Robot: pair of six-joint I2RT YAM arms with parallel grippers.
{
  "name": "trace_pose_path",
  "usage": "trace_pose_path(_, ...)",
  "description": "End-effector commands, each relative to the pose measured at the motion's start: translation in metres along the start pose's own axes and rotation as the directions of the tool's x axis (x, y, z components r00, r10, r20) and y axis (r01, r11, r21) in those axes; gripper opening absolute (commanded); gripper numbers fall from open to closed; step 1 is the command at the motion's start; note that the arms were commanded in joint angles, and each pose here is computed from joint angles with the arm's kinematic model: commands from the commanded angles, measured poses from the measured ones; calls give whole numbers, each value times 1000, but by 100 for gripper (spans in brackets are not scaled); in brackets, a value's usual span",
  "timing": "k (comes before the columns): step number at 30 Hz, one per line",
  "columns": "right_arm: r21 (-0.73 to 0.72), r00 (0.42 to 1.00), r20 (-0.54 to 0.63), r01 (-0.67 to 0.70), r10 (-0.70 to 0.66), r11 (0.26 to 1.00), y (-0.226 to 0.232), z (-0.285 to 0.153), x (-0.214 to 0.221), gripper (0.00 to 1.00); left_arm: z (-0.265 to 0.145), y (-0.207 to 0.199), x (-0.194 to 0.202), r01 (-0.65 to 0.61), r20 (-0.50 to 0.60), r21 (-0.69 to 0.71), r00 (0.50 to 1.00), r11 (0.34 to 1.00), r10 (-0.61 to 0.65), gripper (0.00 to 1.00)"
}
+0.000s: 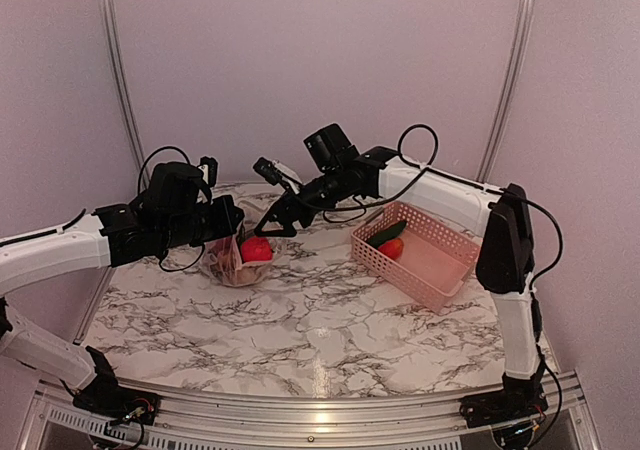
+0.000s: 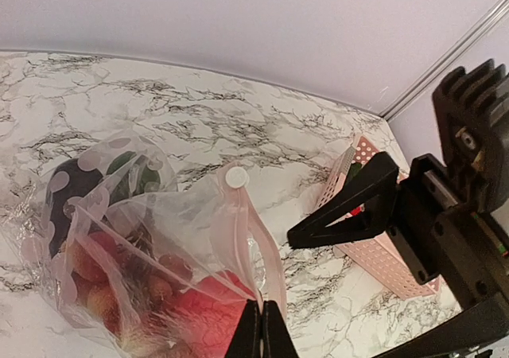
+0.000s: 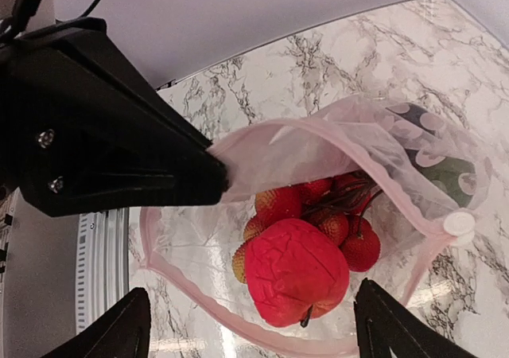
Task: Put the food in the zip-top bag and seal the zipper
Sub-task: Place the fake fruit in the zipper food storage bag, then adjust the zipper food storage bag at the center of the board.
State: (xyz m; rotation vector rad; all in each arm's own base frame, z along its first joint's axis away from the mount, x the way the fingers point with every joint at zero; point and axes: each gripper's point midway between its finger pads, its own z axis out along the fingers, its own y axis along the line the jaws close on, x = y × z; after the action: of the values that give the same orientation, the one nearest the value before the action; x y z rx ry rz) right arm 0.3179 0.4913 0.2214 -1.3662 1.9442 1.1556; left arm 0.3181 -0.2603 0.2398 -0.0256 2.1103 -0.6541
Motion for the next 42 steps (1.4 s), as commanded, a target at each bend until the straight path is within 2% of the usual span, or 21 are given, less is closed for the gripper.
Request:
trace_pose_path(1, 115, 998, 53, 30, -36, 993, -24, -62, -12, 86, -8, -5, -17, -5, 52, 15, 999, 1000, 5, 0)
trace_pose_path(3, 184, 998, 45, 31, -40, 982, -40, -85, -6, 88, -9, -4, -17, -6, 53, 14, 999, 1000, 5, 0)
trace_pose_path(5, 274, 999, 22, 28, -36, 961, -63, -109, 5, 98, -10, -4, -18, -6, 56, 12, 998, 1000, 5, 0)
trace_pose_path(9, 445, 1000, -22, 8, 2, 896, -112, -156, 39, 98, -12, -3, -20, -4, 62, 10, 998, 1000, 3, 0)
trace_pose_path(11, 498, 999, -26, -13, 30, 867, -131, -180, 53, 99, -13, -7, -26, 34, 75, 30, 997, 999, -36, 0)
trace_pose_path(12, 522, 998, -28, -27, 48, 852, -141, -192, 62, 98, -15, -19, -35, 54, 84, 74, 995, 996, -60, 0)
trace_pose_path(15, 582, 994, -36, -61, 100, 811, -171, -229, 89, 98, -35, -93, -85, 52, 85, 301, 993, 952, -81, 0)
trace_pose_path(18, 605, 989, -83, -50, 125, 795, -188, -247, 117, 94, -46, -123, -106, 17, 86, 347, 995, 938, -50, 0)
trace_pose_path(23, 549, 961, -270, 101, 62, 829, -183, -242, 166, 83, -14, -89, -65, -27, -25, 217, 999, 976, 33, 0)
trace_pose_path(27, 516, 928, -365, 141, 69, 845, -186, -233, 200, 81, -11, -80, -48, -16, -58, 216, 998, 976, 30, 0)
trace_pose_path(30, 475, 926, -366, 102, 91, 874, -185, -220, 211, 82, -17, -79, -50, -11, -48, 218, 999, 976, 22, 0)
trace_pose_path(39, 454, 935, -330, 36, 131, 890, -203, -187, 217, 94, -17, -75, -45, -2, -64, 207, 998, 978, 15, 0)
trace_pose_path(40, 439, 937, -323, 25, 132, 898, -202, -182, 215, 98, -17, -76, -45, 0, -63, 211, 998, 978, 14, 0)
trace_pose_path(42, 413, 937, -330, 36, 113, 910, -200, -173, 216, 98, -18, -76, -46, 1, -59, 213, 998, 977, 12, 0)
